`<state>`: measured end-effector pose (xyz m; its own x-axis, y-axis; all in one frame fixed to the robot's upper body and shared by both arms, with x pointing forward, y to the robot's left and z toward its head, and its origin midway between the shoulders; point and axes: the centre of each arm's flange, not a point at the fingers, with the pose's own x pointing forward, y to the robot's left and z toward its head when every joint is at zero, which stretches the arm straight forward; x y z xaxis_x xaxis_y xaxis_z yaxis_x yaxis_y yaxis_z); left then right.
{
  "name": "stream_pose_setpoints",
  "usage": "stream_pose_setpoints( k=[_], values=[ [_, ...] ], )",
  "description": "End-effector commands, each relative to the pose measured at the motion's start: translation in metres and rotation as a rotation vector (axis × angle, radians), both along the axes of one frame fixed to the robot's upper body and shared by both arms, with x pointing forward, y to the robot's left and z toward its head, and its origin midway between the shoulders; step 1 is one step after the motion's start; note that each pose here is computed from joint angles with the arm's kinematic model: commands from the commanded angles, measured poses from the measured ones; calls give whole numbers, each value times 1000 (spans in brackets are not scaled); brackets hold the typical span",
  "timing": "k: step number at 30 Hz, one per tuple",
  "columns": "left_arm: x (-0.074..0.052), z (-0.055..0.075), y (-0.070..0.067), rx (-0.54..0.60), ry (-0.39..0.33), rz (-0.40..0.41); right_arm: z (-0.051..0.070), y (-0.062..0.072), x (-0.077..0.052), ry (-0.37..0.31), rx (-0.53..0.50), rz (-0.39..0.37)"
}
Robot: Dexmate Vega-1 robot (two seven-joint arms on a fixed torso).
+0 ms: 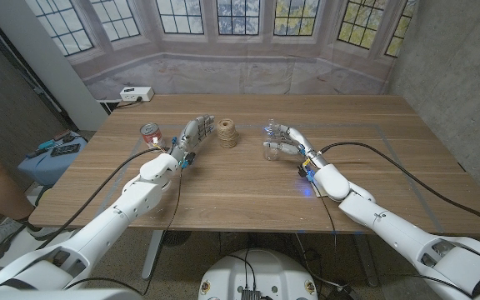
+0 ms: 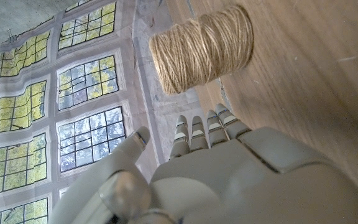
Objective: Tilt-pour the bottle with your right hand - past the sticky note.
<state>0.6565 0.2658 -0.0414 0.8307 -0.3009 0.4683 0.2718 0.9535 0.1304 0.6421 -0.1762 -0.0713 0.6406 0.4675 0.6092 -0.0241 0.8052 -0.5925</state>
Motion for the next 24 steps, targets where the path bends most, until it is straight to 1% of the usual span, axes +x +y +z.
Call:
stream_pose_setpoints(
  k=[1,11,17,24],
  values=[
    [2,-1,0,-14,4,-3,4,2,0,-8,13,-3],
    [5,0,-1,-19,6,-5,12,1,-1,-10,10,7],
    [6,0,-2,-24,7,-5,18,-2,-4,-18,-12,9],
    [6,0,-3,-26,4,-7,23,-4,-10,-23,-27,-1]
  ],
)
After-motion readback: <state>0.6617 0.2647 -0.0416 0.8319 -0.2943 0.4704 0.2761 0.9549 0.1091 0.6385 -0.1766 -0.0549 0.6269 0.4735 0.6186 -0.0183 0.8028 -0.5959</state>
